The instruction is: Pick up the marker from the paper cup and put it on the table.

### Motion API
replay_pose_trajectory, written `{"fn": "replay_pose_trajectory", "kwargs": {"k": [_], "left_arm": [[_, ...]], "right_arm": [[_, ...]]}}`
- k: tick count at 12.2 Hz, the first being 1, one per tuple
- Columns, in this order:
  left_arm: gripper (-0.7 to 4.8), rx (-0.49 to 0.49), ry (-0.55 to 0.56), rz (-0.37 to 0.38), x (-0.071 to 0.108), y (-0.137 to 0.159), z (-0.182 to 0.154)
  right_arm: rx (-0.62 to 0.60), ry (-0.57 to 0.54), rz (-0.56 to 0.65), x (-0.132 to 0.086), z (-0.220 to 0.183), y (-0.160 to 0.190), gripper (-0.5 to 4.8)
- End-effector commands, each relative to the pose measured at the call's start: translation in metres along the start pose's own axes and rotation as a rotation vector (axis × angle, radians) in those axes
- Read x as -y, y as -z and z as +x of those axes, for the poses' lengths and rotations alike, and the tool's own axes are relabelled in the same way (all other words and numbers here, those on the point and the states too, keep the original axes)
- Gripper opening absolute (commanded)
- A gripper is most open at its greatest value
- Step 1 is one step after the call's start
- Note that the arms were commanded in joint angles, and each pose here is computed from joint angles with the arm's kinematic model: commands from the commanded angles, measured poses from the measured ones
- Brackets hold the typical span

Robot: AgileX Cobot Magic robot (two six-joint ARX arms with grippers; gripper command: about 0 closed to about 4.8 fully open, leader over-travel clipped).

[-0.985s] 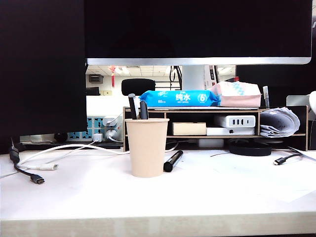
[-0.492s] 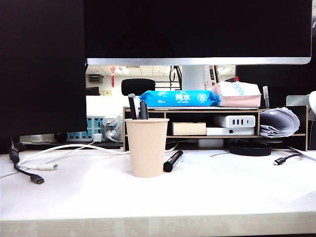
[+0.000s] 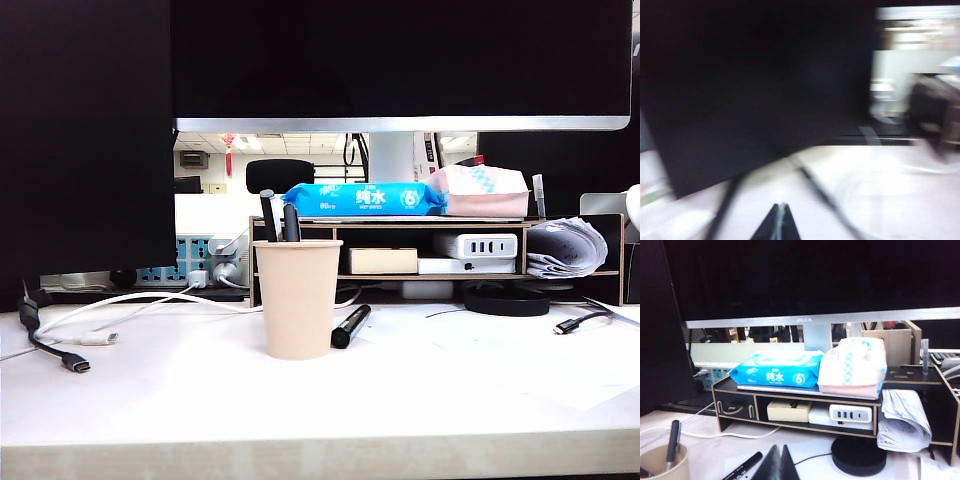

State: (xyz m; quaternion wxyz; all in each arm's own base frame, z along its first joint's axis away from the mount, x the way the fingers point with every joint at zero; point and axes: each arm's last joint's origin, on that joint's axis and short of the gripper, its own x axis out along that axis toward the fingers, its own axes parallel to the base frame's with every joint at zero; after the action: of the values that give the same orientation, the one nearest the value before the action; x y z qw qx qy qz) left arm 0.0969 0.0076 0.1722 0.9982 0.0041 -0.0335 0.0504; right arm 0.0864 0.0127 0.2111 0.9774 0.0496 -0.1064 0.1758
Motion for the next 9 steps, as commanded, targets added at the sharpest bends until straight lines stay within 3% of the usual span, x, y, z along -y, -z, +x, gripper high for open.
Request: {"fn": "replay_pose_trajectory", "kwargs": {"k": [1, 9], "left_arm": [[-0.05, -0.031, -0.061, 0.007, -0.002, 0.003, 0.000], [-0.05, -0.031, -0.059, 0.006, -0.002, 0.003, 0.000]], "right_arm": [[-0.010, -0.002, 0.004, 0.001, 0.000, 0.008, -0.04], [-0.125, 0.013, 0.039, 0.004, 0.000, 0.036, -0.04]]}}
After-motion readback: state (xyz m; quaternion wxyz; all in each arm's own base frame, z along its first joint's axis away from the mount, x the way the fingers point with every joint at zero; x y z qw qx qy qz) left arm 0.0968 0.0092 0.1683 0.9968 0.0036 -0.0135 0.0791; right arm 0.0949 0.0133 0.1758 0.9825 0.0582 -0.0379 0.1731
